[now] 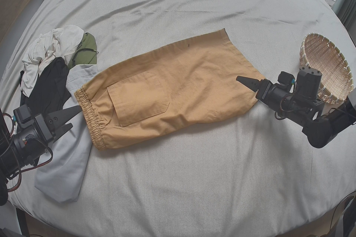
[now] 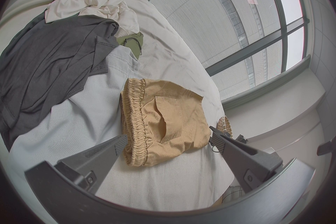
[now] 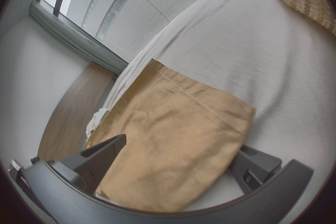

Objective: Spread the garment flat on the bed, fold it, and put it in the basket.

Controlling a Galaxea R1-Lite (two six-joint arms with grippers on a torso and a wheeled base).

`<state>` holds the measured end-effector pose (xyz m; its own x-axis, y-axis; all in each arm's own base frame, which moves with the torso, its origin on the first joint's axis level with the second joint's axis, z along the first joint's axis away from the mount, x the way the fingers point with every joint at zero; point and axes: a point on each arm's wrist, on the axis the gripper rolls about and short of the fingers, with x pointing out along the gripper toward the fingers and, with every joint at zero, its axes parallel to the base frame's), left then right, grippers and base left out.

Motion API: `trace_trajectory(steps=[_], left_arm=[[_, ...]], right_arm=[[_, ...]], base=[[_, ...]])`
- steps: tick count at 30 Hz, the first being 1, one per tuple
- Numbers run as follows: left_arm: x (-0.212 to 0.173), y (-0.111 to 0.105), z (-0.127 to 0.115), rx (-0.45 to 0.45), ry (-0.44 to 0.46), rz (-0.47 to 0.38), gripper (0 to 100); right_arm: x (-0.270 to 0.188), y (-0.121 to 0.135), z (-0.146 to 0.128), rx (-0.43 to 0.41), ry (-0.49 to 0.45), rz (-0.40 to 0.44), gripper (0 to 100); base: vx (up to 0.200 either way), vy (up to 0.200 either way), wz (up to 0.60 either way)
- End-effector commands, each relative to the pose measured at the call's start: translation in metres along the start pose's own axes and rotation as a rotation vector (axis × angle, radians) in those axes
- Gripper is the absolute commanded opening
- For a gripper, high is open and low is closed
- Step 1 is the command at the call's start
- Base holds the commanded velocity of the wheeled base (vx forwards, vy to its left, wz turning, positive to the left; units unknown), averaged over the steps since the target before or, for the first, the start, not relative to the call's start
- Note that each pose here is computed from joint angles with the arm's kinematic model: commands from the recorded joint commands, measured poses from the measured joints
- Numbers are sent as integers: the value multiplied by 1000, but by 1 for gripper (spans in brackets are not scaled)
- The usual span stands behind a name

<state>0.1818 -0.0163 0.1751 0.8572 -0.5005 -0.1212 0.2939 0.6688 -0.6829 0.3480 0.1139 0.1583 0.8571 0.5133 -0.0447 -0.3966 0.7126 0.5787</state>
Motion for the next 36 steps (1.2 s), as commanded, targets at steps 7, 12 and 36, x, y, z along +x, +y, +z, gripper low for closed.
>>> trace_trajectory(steps=[7, 12, 36], left_arm=[[0, 1, -1, -3, 3, 5, 100], [1, 8, -9, -22, 32, 38, 100], [22, 10, -35, -38, 192, 16, 100]], right_arm=[[17, -9, -9, 16, -70, 0, 0], [6, -6, -3, 3, -114, 18, 0], [-111, -17, 25, -96, -186, -176, 0]], base=[[0, 0, 0], [0, 0, 0], [0, 0, 0]])
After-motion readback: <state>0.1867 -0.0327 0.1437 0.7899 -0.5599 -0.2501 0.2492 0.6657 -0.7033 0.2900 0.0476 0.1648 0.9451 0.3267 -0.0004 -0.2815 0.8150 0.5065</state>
